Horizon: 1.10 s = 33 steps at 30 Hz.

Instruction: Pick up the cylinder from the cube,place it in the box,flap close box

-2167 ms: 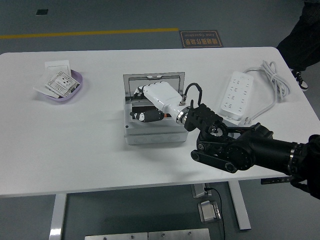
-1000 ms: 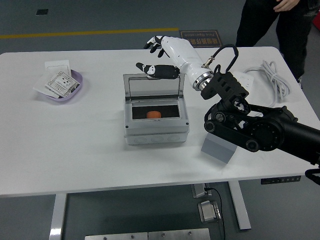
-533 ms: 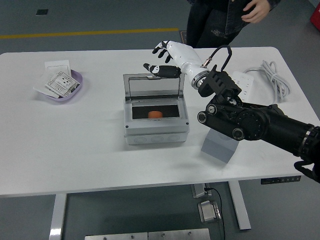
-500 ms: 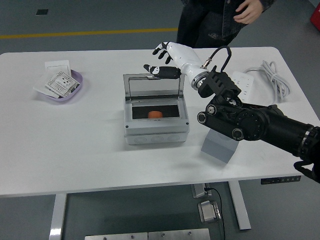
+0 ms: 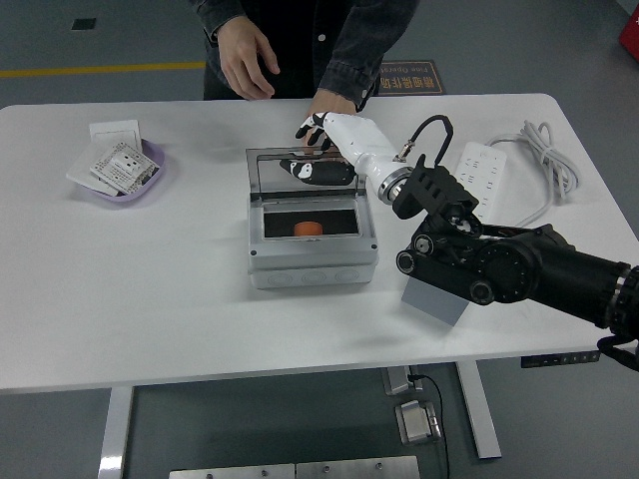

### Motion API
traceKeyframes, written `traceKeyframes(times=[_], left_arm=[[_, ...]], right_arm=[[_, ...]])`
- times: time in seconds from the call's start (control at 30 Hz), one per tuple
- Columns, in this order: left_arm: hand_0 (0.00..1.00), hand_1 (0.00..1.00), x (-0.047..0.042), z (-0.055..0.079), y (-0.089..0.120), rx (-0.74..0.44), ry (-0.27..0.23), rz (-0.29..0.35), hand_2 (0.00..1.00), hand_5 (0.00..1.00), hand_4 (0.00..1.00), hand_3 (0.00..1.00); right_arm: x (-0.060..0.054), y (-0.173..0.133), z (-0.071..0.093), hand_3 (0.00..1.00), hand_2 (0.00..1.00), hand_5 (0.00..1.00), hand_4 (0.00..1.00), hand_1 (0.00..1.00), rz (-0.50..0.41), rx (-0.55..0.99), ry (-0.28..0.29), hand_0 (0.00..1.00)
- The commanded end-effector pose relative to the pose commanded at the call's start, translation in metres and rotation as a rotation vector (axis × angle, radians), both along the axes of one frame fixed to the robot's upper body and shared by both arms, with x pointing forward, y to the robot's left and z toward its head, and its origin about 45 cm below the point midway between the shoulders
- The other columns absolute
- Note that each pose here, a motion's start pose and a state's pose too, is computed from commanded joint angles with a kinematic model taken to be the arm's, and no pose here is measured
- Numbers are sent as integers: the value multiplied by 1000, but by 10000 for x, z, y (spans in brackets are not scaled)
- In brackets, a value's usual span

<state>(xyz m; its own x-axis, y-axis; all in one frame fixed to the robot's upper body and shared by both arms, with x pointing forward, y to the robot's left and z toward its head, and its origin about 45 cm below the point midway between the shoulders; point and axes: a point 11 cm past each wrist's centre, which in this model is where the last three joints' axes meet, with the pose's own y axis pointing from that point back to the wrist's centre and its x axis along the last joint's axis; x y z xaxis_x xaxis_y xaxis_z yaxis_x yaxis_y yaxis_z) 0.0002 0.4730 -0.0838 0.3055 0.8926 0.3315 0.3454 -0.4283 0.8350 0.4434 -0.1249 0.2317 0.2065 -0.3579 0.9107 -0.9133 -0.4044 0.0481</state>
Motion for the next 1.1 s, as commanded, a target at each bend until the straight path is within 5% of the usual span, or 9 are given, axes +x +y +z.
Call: traceKeyframes(times=[1.1], left_arm=[[673,711,-38,-16,-27,-5,-1,10,635,210,705,634]], right_arm=[[-394,-127,-68,689,629,657,812,506,72,-47,-14,556]])
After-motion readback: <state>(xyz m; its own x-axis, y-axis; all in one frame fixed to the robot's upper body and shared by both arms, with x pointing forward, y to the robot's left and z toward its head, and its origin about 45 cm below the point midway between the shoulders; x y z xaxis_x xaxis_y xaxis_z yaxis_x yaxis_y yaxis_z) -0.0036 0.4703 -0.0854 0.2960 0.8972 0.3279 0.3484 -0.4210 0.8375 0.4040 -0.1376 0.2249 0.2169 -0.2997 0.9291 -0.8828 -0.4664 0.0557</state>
